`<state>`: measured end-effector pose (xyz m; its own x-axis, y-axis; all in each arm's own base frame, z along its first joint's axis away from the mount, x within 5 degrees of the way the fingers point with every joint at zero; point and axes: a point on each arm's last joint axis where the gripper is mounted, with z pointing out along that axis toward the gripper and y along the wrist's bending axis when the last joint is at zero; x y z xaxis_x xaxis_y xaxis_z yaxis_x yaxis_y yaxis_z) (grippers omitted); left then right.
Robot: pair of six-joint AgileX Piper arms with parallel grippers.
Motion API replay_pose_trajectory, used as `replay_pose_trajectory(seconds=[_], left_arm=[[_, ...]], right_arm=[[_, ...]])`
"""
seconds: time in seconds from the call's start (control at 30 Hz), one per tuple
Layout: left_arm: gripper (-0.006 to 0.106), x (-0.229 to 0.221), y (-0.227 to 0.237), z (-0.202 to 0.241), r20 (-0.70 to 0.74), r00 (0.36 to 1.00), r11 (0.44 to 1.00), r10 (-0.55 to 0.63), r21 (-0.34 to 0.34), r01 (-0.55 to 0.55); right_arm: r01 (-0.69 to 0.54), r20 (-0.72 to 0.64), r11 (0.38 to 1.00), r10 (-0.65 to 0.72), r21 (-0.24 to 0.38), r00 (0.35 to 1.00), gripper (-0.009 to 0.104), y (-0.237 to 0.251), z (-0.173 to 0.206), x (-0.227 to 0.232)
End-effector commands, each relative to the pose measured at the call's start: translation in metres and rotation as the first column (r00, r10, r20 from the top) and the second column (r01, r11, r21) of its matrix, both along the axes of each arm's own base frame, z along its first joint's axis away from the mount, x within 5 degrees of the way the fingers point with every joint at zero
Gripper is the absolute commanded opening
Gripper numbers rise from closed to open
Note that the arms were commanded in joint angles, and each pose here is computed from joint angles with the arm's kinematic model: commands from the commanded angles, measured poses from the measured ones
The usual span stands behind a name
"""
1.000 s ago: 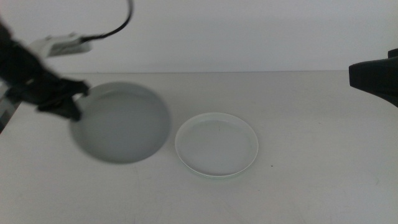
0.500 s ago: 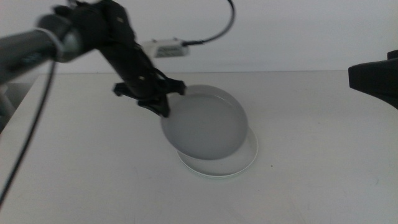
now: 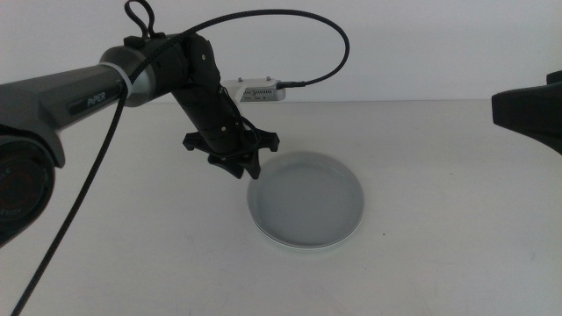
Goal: Stack the three bowls on top of each other.
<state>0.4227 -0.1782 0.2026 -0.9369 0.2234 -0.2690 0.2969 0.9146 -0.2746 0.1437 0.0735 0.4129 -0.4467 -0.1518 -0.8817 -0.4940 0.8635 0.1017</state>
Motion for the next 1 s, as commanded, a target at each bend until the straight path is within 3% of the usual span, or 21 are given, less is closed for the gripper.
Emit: replay_pose_trajectory(seconds=[0.0,0.1,0.2,0.6,0.73,0.97], left_arm=[[0.056,-0.003,0.0,0.041,0.091,0.996,0.999,0.018,-0.05,-0.013],[0.089,-0.004,0.008,0.054,0.121,0.992,0.999,0.024,-0.041,-0.019],[0.105,-0.008,0.023,0.077,0.16,0.986,0.998,0.048,-0.046,-0.041],[0.105,-0.053,0.096,0.19,0.367,0.909,0.98,0.195,-0.1,-0.17],[0.105,-0.062,0.1,0.206,0.428,0.881,0.979,0.203,-0.106,-0.174],[0.105,-0.071,0.105,0.217,0.477,0.863,0.986,0.166,-0.055,-0.159]], right_arm=[[0.009,0.1,0.999,-0.013,0.038,0.995,0.055,-0.001,0.016,0.0],[0.009,0.1,0.999,-0.013,0.038,0.995,0.055,-0.001,0.016,0.0],[0.009,0.1,0.999,-0.013,0.038,0.995,0.055,-0.001,0.016,0.0],[0.009,0.1,0.999,-0.013,0.038,0.995,0.055,-0.001,0.016,0.0],[0.009,0.1,0.999,-0.013,0.038,0.995,0.055,-0.001,0.016,0.0],[0.009,0.1,0.999,-0.013,0.038,0.995,0.055,-0.001,0.016,0.0]])
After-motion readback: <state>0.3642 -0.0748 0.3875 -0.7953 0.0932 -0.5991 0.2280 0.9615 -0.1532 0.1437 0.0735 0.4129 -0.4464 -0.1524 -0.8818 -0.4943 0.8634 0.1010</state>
